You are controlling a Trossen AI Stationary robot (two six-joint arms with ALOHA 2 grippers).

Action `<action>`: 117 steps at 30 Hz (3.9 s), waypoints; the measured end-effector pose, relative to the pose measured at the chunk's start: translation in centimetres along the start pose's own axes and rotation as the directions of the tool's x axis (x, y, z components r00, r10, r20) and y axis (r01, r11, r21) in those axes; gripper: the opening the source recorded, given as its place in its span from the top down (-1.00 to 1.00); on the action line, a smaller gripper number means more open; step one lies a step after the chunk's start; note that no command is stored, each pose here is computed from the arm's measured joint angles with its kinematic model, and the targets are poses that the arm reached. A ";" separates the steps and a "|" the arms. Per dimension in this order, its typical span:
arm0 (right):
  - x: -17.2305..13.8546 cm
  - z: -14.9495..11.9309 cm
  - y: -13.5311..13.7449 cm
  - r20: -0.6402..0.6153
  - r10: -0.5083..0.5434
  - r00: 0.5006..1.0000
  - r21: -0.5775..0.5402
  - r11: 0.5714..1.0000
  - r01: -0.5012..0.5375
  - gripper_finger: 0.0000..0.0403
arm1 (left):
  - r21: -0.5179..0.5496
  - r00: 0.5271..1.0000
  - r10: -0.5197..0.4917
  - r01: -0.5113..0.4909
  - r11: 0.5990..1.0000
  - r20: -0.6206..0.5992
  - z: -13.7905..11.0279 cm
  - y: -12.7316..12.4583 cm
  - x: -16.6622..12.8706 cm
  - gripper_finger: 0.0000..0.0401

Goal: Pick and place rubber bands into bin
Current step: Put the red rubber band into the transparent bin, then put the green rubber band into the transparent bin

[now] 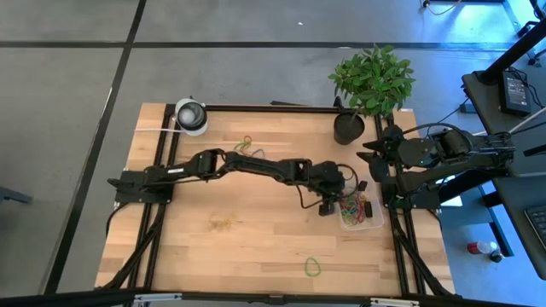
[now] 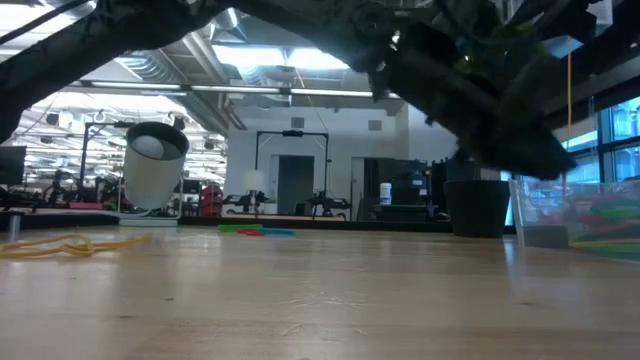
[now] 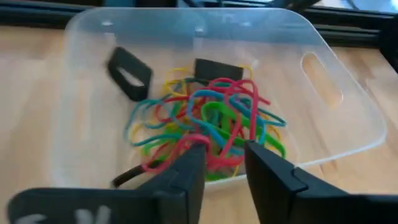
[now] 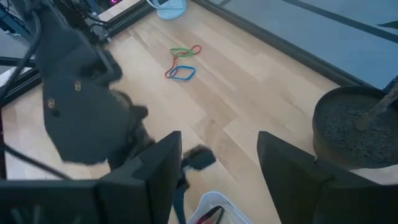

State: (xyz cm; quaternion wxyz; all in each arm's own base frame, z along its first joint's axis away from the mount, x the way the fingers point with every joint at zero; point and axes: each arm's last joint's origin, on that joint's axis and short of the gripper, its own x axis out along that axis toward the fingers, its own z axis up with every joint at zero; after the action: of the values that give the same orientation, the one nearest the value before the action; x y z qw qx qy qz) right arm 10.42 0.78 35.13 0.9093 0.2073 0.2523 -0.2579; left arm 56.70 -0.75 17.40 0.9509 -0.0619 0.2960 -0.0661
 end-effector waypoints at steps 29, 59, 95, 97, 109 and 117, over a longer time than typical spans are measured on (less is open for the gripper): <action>0.1 -0.1 0.0 -0.009 -0.008 1.000 -0.013 1.000 0.008 -0.06 | -0.116 0.984 0.177 -0.178 0.977 -0.021 -0.4 3.5 -20.1 0.73; 1.8 -0.1 1.2 -0.031 -0.085 0.996 0.051 0.995 0.087 -0.06 | -0.375 0.833 0.494 -0.554 0.743 -0.249 -13.1 11.3 -32.1 0.33; 2.3 -0.1 1.5 -0.019 -0.129 0.991 0.083 0.988 0.130 -0.06 | -0.212 0.666 0.406 -0.646 0.733 -0.626 -20.3 14.8 -25.4 0.89; 2.3 -0.1 1.5 -0.019 -0.129 0.991 0.083 0.988 0.130 -0.06 | -0.192 0.659 0.421 -0.651 0.735 -0.623 -20.1 14.5 -25.3 0.96; 2.3 -0.1 1.5 -0.018 -0.131 0.991 0.078 0.988 0.132 -0.06 | -0.236 0.712 0.406 -0.618 0.750 -0.573 -18.3 12.7 -26.5 0.99; 2.3 -0.2 1.4 -0.024 -0.141 0.990 0.070 0.987 0.142 -0.06 | -0.207 0.741 0.522 -0.639 0.741 -0.423 -14.1 10.3 -29.0 0.99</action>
State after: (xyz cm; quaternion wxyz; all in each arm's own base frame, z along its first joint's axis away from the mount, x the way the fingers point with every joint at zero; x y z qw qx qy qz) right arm 12.84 1.10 33.97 0.8783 0.2236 0.2659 -0.3285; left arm 25.93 12.99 20.34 0.8317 -0.1151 0.4652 0.2805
